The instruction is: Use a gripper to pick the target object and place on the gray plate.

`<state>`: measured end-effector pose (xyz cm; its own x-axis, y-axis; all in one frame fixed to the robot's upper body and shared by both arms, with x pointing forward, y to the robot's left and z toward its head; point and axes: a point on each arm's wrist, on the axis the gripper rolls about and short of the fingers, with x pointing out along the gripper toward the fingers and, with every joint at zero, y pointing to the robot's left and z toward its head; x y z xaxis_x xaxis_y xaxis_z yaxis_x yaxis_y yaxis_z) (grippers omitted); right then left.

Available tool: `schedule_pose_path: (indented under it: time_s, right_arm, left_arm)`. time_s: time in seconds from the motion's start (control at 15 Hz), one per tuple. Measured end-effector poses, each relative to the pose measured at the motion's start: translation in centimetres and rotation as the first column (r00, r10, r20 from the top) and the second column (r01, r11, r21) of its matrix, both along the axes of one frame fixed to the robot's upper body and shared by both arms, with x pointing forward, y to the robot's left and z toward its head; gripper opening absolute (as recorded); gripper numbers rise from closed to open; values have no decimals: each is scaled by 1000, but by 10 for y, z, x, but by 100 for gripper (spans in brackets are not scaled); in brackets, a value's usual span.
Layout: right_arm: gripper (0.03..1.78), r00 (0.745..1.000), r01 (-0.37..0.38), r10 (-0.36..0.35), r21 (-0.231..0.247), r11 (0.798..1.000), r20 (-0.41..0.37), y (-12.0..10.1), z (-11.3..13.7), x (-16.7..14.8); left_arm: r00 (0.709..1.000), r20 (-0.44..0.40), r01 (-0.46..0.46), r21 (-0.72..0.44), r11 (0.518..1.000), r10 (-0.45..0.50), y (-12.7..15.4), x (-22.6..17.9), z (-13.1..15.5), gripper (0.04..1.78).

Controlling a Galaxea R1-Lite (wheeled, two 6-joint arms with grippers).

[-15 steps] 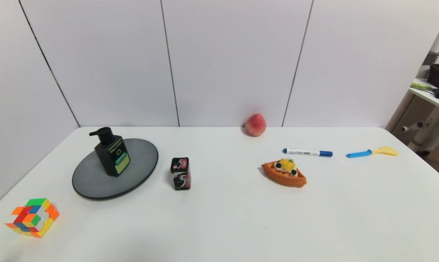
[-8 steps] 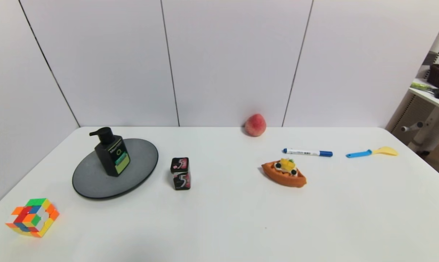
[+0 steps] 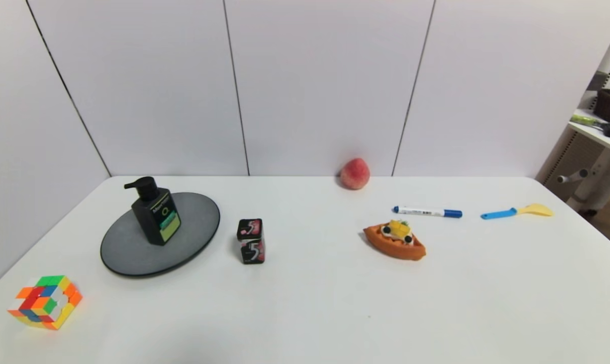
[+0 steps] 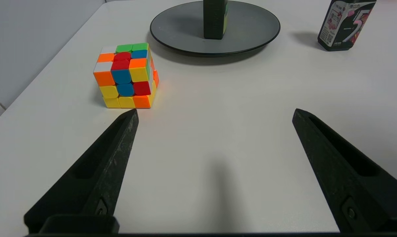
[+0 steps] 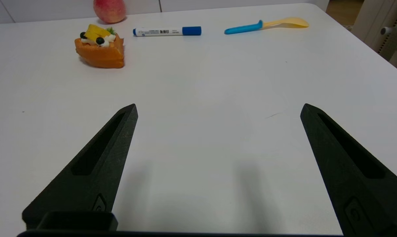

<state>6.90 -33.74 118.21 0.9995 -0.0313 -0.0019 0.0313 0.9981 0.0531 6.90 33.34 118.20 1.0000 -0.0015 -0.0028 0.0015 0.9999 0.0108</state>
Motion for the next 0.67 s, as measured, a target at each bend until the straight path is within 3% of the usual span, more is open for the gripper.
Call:
schedule_pose_path:
  time_s: [0.67]
  right_arm:
    - [171, 1000, 0, 0, 0, 1000, 0, 0, 0, 0]
  left_arm:
    - [1000, 0, 0, 0, 1000, 0, 0, 0, 0, 169]
